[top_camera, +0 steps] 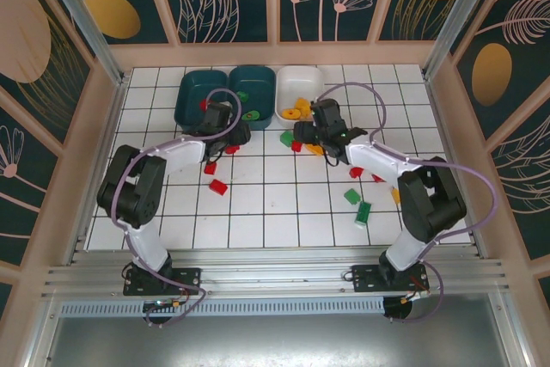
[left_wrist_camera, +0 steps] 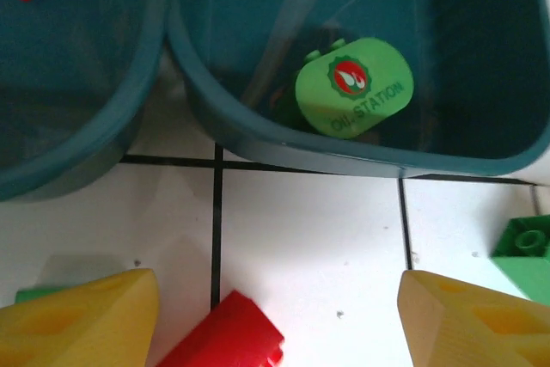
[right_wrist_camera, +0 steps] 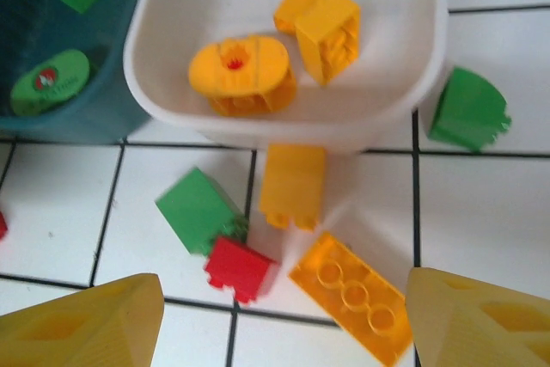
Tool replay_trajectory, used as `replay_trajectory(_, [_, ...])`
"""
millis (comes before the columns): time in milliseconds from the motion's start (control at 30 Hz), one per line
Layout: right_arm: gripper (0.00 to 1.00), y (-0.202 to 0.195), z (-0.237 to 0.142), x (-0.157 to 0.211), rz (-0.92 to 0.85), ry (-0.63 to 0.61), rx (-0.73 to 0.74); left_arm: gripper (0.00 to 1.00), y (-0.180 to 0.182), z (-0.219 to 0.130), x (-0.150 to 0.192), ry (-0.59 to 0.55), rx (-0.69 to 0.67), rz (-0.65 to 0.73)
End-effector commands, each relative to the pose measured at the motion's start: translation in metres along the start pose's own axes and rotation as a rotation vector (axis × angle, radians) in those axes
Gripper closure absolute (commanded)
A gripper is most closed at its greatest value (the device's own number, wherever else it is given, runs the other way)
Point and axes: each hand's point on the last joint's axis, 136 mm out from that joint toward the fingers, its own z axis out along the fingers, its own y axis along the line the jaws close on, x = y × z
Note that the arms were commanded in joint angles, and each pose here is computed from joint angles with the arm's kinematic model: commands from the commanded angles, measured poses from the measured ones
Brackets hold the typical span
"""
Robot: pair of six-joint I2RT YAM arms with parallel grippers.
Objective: Sort the legos into containers by color
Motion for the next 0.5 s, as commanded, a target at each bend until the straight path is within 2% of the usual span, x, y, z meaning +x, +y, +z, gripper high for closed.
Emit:
replay_trajectory(0, [0.25, -0.003, -0.019, -0.012, 0.029, -0.078, -0.014, 0.29, -0.007, 0.009, 0.018, 0.080, -0.009, 0.121])
replay_trajectory(200, [0.25, -0.016, -0.037, -0.004, 0.047, -0.090, -0.006, 0.30, -0.014, 0.007, 0.049, 0.141, 0.020, 0.127])
replay_trajectory(367, [0.25, -0.019, -0.045, -0.004, 0.059, -0.104, -0.007, 0.30, -0.013, 0.005, 0.065, 0.176, -0.031, 0.156])
replay_trajectory(467, [0.25, -0.020, -0.046, -0.003, 0.064, -0.106, -0.008, 0.32, -0.015, 0.004, 0.073, 0.205, -0.017, 0.133])
